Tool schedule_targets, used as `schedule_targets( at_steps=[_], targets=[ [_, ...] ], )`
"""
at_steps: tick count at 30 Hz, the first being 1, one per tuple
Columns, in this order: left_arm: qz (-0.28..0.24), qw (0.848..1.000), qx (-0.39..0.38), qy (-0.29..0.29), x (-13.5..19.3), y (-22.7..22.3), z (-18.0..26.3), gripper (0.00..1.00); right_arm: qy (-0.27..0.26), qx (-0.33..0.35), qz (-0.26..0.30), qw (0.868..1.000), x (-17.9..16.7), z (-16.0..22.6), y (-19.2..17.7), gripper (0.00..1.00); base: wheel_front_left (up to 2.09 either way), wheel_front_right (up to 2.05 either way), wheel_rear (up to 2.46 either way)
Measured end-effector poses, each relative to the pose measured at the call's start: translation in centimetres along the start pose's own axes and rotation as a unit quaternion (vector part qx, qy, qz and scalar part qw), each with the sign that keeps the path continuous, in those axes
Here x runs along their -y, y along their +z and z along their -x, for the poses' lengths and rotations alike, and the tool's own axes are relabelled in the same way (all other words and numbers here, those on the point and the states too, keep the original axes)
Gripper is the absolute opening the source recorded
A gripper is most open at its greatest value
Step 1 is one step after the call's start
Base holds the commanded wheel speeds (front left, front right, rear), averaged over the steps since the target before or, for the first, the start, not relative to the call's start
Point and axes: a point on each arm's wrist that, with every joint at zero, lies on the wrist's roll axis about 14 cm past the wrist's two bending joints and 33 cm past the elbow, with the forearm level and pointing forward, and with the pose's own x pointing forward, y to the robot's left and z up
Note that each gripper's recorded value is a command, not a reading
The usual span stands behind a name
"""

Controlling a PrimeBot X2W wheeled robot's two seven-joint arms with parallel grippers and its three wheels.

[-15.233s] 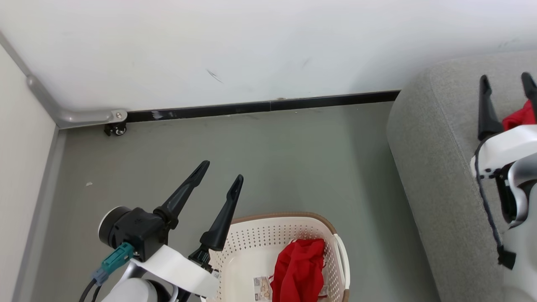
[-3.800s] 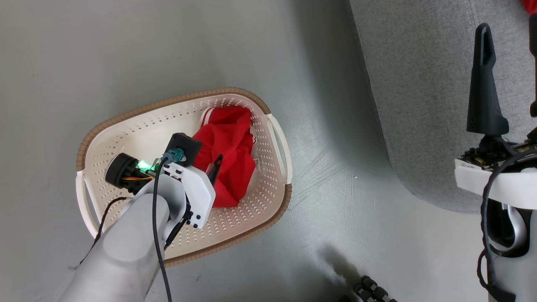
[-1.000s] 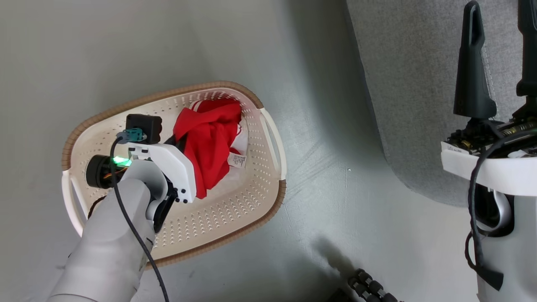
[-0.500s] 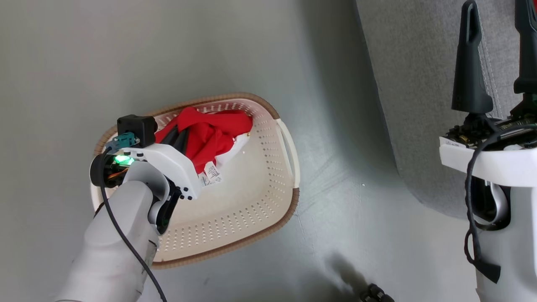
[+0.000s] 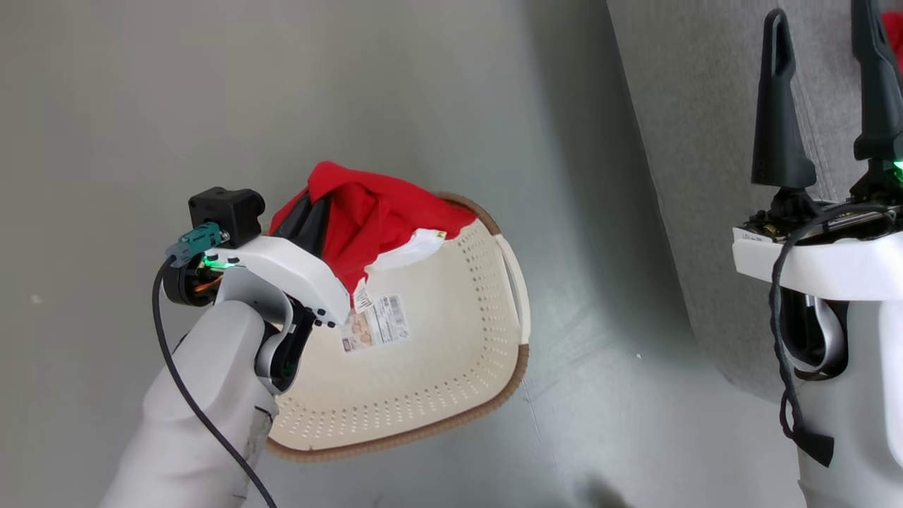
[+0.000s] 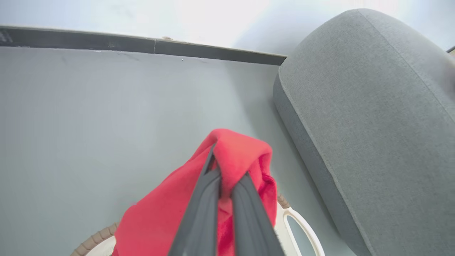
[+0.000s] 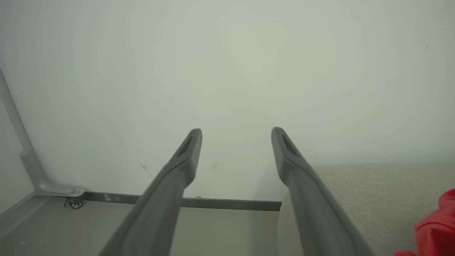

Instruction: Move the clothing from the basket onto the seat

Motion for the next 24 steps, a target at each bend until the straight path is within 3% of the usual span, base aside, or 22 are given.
schedule_targets(
  at_steps=[24],
  targets=[
    [-0.033, 0.983, 0.182, -0.002, 1.7, 14.1, 7.9, 0.0, 0.028, 0.013, -0.03, 0.999, -2.8, 2.7, 3.5, 1.0, 0.0, 0.0, 0.0]
  ],
)
